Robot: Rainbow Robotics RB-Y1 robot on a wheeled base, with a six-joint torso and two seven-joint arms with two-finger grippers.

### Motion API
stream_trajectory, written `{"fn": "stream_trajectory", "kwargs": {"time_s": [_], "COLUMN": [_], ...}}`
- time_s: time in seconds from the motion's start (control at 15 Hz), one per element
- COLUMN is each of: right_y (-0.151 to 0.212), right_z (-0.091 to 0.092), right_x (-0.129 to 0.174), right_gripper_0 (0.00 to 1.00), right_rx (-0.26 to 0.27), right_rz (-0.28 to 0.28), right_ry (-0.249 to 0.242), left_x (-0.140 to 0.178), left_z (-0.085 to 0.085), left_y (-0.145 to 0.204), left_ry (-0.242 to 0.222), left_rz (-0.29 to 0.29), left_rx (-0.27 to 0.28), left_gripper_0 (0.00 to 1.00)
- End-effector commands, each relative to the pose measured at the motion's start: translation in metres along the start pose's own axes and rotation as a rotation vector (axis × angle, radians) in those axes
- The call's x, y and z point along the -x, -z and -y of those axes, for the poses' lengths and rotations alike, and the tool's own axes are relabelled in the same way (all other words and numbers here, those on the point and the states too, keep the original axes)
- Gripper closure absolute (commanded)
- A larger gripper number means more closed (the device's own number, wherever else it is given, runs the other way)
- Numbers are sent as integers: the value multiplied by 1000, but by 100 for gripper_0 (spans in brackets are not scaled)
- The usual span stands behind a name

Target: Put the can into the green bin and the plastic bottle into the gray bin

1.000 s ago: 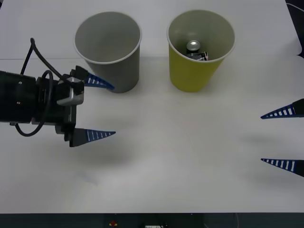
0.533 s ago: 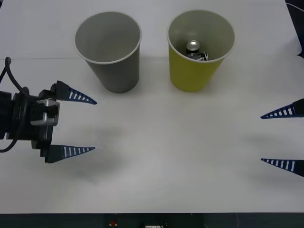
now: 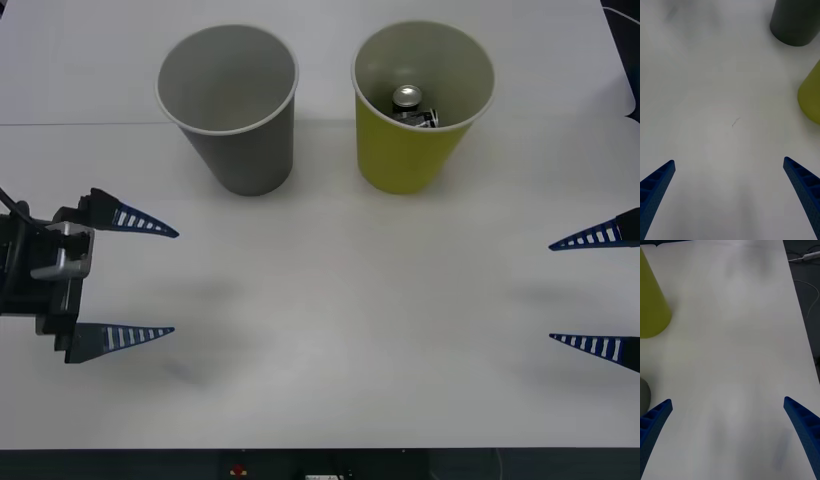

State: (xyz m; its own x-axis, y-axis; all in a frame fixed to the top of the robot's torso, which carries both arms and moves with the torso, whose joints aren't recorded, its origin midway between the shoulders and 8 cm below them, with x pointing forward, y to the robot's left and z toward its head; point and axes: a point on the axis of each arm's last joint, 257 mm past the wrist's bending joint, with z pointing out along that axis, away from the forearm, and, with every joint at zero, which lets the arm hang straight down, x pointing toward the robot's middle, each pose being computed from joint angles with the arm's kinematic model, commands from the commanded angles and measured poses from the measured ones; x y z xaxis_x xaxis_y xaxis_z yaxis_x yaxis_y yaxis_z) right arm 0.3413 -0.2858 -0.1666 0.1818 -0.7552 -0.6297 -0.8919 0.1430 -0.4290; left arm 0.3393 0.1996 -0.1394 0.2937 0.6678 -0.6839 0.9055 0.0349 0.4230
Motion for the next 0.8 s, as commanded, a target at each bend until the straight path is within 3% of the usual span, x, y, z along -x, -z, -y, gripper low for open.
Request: {"fn": "stream_trajectory", "kwargs": {"time_s": [0.07,0.8], "right_y": [0,0], "right_z": [0,0], "right_x": [0,0], "right_gripper_0": [0,0], "right_rx": [0,0], "right_rz": [0,0], "right_ry": [0,0], "left_x": [-2,-3], "left_z": [1,2], "left_y": [0,0], "left_ry": [16,44], "left_rz": [-1,-2], "left_rx": [1,-1], "left_gripper_0": [0,0]}}
